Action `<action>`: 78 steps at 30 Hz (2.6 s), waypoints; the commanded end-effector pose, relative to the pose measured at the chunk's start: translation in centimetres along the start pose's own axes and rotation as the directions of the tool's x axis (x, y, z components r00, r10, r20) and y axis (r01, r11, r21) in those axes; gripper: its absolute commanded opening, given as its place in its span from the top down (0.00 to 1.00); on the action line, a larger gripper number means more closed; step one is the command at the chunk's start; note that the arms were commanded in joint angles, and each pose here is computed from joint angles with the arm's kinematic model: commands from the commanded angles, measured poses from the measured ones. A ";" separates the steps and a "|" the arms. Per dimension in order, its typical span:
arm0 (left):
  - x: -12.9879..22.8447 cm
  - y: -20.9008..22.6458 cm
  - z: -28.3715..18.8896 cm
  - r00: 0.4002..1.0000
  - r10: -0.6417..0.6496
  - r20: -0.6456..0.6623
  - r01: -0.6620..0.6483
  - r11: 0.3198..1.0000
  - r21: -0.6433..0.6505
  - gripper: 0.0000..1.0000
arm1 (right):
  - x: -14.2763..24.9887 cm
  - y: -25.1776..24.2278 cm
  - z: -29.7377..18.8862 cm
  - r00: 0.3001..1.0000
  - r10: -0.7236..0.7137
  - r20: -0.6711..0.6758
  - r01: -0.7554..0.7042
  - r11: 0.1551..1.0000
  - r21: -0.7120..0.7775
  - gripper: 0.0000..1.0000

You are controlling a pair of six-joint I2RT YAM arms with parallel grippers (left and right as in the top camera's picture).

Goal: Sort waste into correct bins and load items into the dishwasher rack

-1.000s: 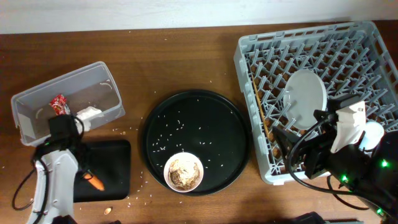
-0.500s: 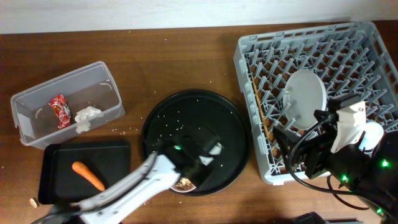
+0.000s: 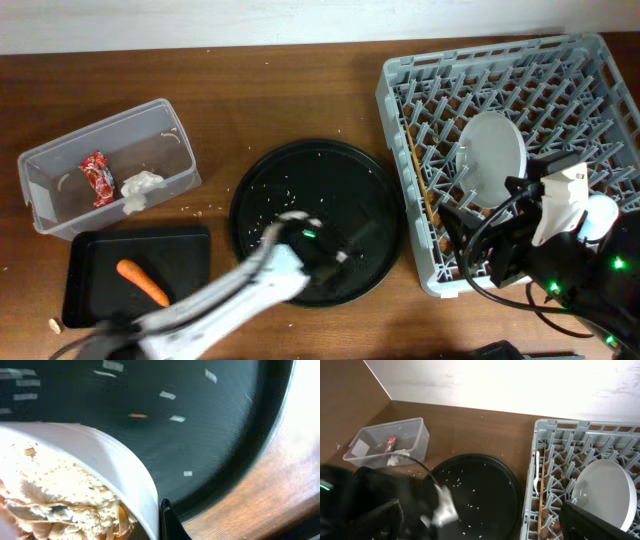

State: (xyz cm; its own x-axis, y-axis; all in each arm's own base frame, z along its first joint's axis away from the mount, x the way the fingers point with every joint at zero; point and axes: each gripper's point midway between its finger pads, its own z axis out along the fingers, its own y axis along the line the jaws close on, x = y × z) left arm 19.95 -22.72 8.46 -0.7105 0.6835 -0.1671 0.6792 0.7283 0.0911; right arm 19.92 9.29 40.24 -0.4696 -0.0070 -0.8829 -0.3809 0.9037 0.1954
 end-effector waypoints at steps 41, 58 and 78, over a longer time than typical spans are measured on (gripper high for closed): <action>16.3 20.8 -5.9 0.114 -0.833 0.542 0.451 0.530 0.719 1.00 | -0.1 -0.1 -0.1 1.000 0.000 0.006 0.000 1.000 0.005 0.01; 13.7 21.6 -9.8 0.056 -0.834 0.549 0.336 0.533 0.776 1.00 | -0.1 -0.1 -0.1 1.000 0.000 0.006 0.000 1.000 0.005 0.01; -28.6 1.9 -15.9 0.409 -0.632 0.659 -0.366 0.548 0.752 1.00 | -0.1 -0.1 -0.1 1.000 0.000 0.006 0.000 1.000 0.005 0.01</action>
State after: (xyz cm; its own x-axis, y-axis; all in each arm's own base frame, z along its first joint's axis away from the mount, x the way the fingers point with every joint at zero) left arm 36.78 -35.58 27.98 -0.6044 -0.1837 -0.7752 0.7645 0.1399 -0.6292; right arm 19.92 9.29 40.11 -0.4734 -0.0090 -0.8808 -0.3804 0.9040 0.1952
